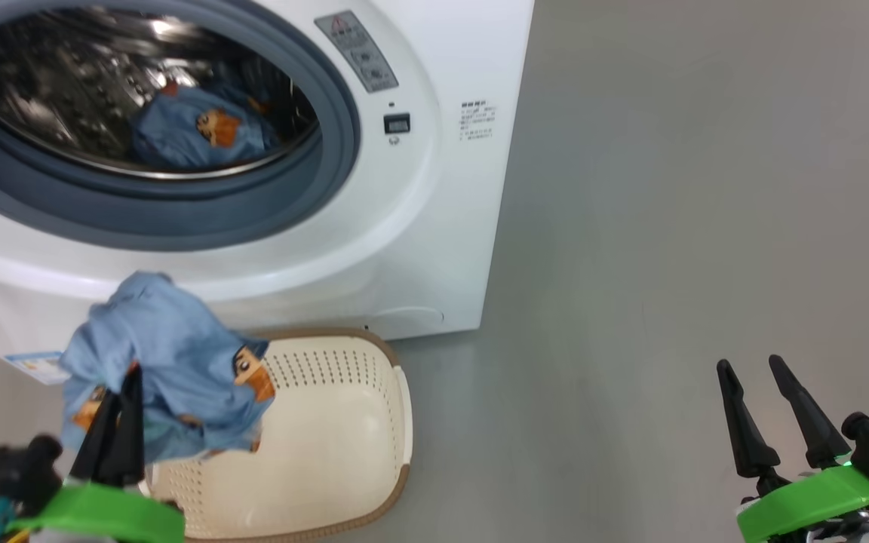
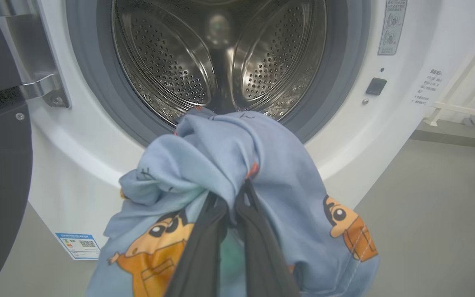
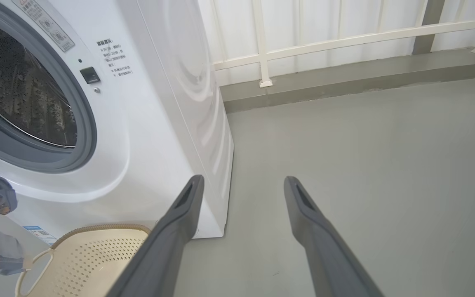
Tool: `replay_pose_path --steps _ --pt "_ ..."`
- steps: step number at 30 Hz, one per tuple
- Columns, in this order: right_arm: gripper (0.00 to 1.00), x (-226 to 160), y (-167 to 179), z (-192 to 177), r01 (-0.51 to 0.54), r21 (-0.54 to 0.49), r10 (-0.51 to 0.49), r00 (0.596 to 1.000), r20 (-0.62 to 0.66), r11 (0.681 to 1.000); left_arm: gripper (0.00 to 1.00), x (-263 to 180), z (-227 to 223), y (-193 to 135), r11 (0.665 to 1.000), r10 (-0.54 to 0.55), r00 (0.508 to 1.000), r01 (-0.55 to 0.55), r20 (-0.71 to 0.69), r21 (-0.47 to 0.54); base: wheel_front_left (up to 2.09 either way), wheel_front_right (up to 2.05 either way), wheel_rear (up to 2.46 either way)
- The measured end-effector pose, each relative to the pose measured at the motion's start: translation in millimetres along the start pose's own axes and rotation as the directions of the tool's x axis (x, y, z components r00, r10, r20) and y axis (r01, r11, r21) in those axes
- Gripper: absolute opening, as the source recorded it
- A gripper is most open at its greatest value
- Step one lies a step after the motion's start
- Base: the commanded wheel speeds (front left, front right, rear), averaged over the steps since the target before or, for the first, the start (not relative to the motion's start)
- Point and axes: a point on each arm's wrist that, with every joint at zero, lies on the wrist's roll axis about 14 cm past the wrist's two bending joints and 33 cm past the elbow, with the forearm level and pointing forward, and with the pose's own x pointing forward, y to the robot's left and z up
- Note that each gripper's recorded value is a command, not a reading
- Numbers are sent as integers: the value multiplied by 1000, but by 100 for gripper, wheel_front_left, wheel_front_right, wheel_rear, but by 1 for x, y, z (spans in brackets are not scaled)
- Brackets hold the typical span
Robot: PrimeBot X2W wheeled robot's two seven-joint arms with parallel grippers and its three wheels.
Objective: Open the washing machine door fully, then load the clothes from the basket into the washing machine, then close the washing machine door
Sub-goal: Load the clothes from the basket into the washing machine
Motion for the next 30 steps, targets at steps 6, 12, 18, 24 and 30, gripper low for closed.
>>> replay_pose_path --steps 6,12,18,24,30 --pt "100 -15 -5 6 15 9 -15 1000 17 1000 0 -29 21 0 999 19 998 -21 65 42 0 0 0" --pt "100 -23 -8 10 24 7 -24 999 25 1000 0 -48 34 -2 998 43 993 -48 112 40 0 0 0" --pt "100 -24 -10 11 28 6 -28 999 28 1000 0 -50 37 -4 998 50 991 -53 128 26 0 0 0" --pt "100 -25 -12 4 38 6 -38 999 8 999 0 -40 38 -8 999 31 991 -34 134 16 0 0 0" --pt "100 -16 -10 -5 47 24 -46 999 -13 999 0 9 68 -17 1000 -17 973 15 230 9 0 0 0"
